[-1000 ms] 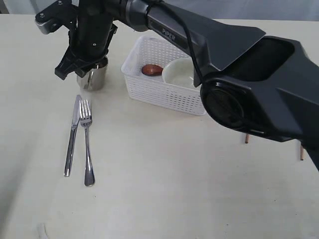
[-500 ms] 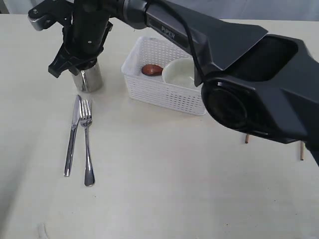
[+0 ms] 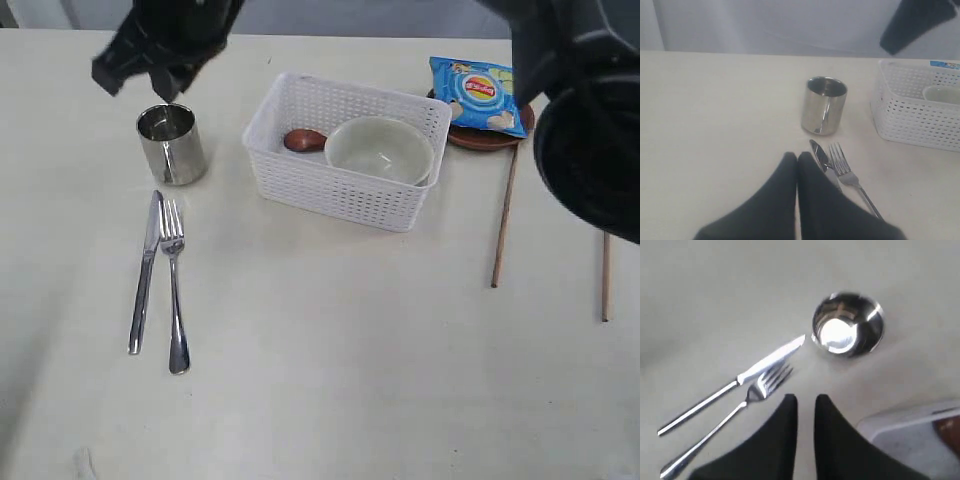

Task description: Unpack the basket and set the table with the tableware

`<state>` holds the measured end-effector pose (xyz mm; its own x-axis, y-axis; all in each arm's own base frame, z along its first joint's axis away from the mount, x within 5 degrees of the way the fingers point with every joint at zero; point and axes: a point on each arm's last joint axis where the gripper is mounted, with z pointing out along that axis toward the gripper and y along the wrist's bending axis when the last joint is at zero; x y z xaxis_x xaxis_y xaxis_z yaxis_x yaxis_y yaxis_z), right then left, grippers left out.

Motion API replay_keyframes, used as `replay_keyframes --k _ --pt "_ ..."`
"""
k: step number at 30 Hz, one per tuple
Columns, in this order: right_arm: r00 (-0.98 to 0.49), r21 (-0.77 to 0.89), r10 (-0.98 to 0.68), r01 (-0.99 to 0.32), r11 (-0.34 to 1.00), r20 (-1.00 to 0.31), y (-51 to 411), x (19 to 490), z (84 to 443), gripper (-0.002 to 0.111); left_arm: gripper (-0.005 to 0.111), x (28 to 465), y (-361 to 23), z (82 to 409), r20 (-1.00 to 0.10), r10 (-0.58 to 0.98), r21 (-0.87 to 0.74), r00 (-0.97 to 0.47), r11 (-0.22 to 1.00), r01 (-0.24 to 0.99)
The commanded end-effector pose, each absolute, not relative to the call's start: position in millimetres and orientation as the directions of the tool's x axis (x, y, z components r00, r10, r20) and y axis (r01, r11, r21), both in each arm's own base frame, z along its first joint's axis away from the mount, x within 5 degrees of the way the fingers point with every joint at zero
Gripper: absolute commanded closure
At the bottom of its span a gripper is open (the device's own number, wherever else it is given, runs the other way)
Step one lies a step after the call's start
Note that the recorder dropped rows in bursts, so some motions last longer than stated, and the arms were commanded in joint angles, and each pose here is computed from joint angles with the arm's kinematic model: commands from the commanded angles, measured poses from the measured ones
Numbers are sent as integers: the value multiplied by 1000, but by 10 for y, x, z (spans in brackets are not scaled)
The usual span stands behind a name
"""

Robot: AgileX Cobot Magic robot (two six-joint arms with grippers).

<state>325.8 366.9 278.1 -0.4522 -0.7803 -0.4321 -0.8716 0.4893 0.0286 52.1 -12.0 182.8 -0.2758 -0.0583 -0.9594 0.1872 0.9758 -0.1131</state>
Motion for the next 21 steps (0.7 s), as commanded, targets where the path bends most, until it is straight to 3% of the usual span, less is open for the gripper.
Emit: replay_keyframes --k 1,3,10,21 --pt "-521 105 -810 -852 513 -269 3522 3118 2376 109 107 520 -122 1819 -960 -54 -110 -273 975 193" --pt "-548 162 -812 -836 524 -201 3475 2999 2187 109 107 520 -122 1819 -960 -54 -110 -273 975 193" --pt "-521 193 -840 -849 492 -152 3570 2604 1722 109 107 520 -122 1819 -960 -54 -110 -273 975 193" --pt "-410 248 -897 -898 364 -166 3902 2060 1689 109 107 520 -122 1819 -960 -54 -110 -273 975 193"
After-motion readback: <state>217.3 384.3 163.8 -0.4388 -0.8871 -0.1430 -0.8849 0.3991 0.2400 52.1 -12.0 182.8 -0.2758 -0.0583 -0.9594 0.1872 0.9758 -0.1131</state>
